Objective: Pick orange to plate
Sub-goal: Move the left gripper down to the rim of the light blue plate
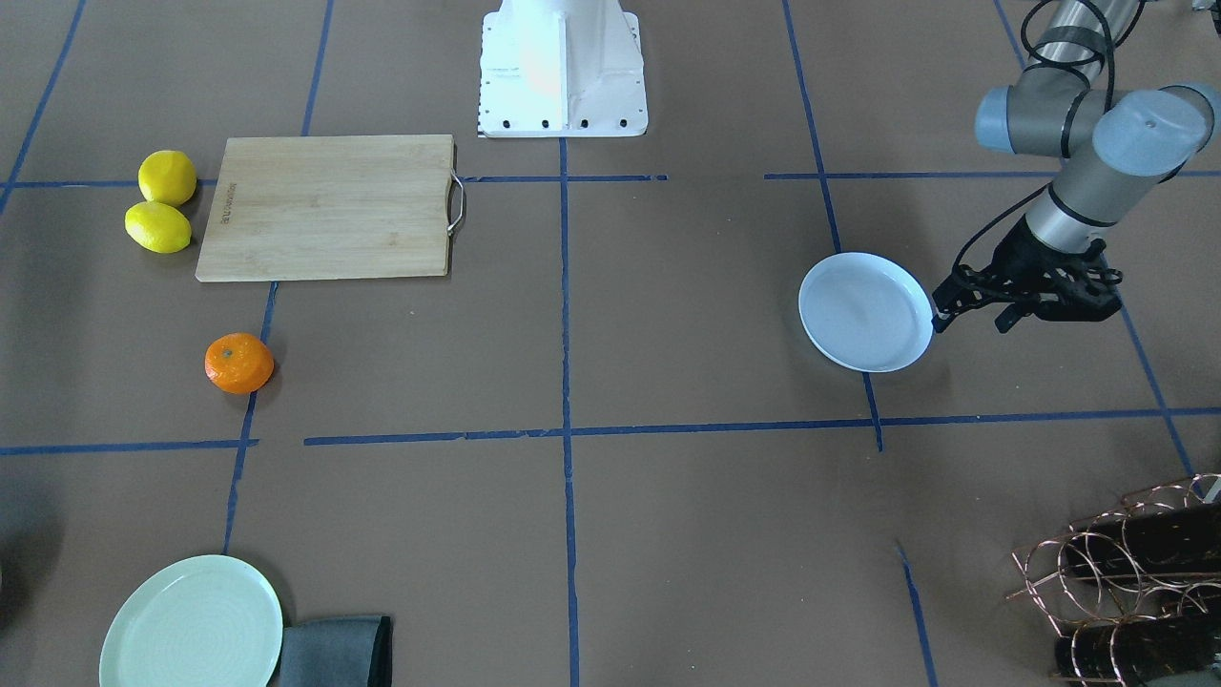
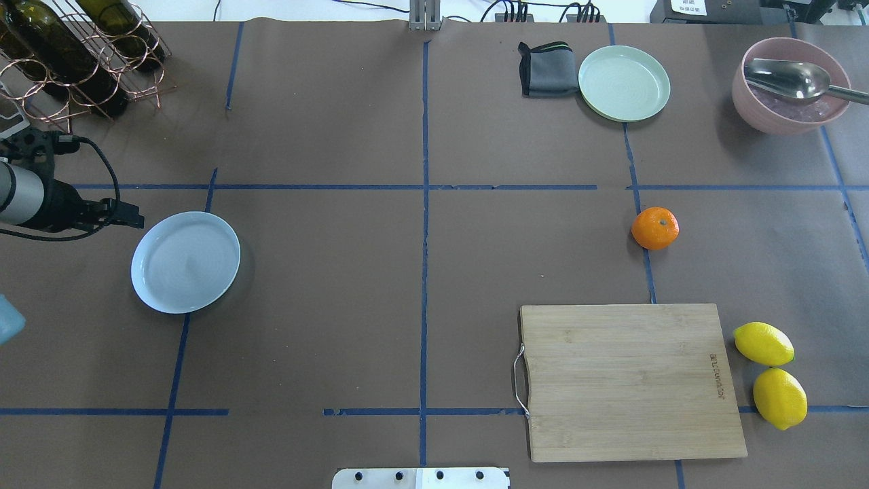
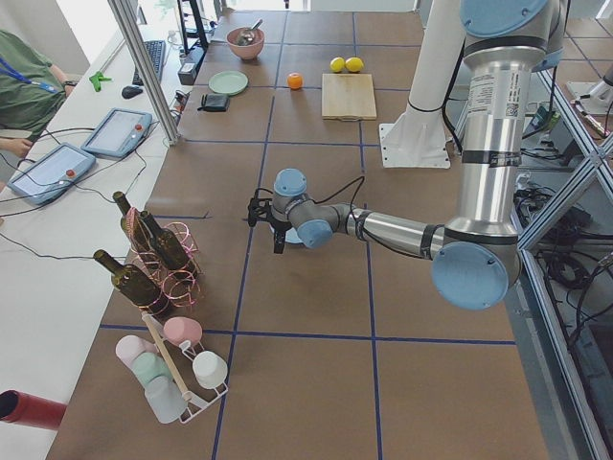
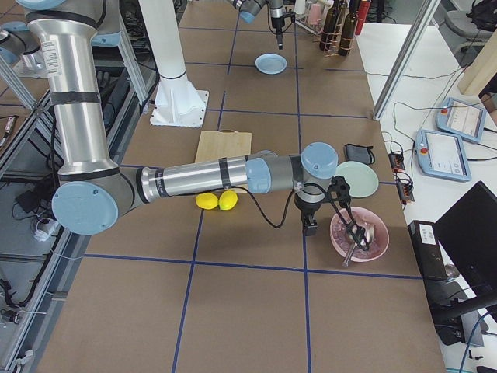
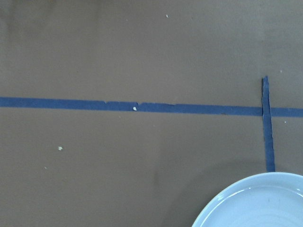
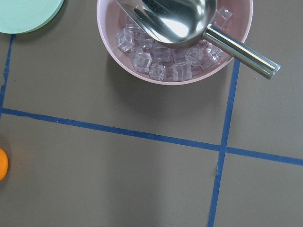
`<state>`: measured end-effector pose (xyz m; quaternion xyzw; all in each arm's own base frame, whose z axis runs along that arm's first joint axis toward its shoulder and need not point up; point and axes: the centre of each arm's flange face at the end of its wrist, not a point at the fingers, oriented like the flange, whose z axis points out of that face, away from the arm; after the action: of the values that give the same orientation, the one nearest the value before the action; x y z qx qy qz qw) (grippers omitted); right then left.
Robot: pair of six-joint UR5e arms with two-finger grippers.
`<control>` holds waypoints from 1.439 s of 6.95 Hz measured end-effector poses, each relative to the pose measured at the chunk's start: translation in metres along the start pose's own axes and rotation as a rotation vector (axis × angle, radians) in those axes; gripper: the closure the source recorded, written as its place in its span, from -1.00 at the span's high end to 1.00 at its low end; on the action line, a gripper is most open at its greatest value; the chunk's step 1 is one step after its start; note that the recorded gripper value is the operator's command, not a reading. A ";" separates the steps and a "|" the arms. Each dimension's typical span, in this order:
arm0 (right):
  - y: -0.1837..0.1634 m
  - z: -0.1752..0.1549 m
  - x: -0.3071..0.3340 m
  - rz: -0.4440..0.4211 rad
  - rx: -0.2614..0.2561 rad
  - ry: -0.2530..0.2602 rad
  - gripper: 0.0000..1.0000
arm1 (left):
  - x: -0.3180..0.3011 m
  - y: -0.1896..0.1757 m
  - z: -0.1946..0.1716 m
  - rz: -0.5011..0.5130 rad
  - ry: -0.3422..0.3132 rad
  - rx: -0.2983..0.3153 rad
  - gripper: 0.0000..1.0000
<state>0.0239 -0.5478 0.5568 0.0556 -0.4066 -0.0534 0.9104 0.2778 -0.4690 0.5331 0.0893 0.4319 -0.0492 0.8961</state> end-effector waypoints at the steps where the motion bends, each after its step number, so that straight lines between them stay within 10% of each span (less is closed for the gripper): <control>1: -0.001 -0.001 -0.001 0.006 0.002 0.000 1.00 | 0.008 0.010 0.010 0.006 -0.007 -0.007 0.88; 8: -0.001 0.000 -0.002 0.015 0.000 -0.004 1.00 | 0.012 0.031 0.027 0.030 -0.036 -0.026 0.24; 10: -0.001 0.000 -0.001 0.015 0.000 -0.005 1.00 | 0.015 0.036 0.031 0.039 -0.036 -0.036 -0.46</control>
<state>0.0230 -0.5488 0.5554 0.0523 -0.4091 -0.0466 0.9098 0.3170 -0.4399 0.5448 0.0806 0.4148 -0.0257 0.9060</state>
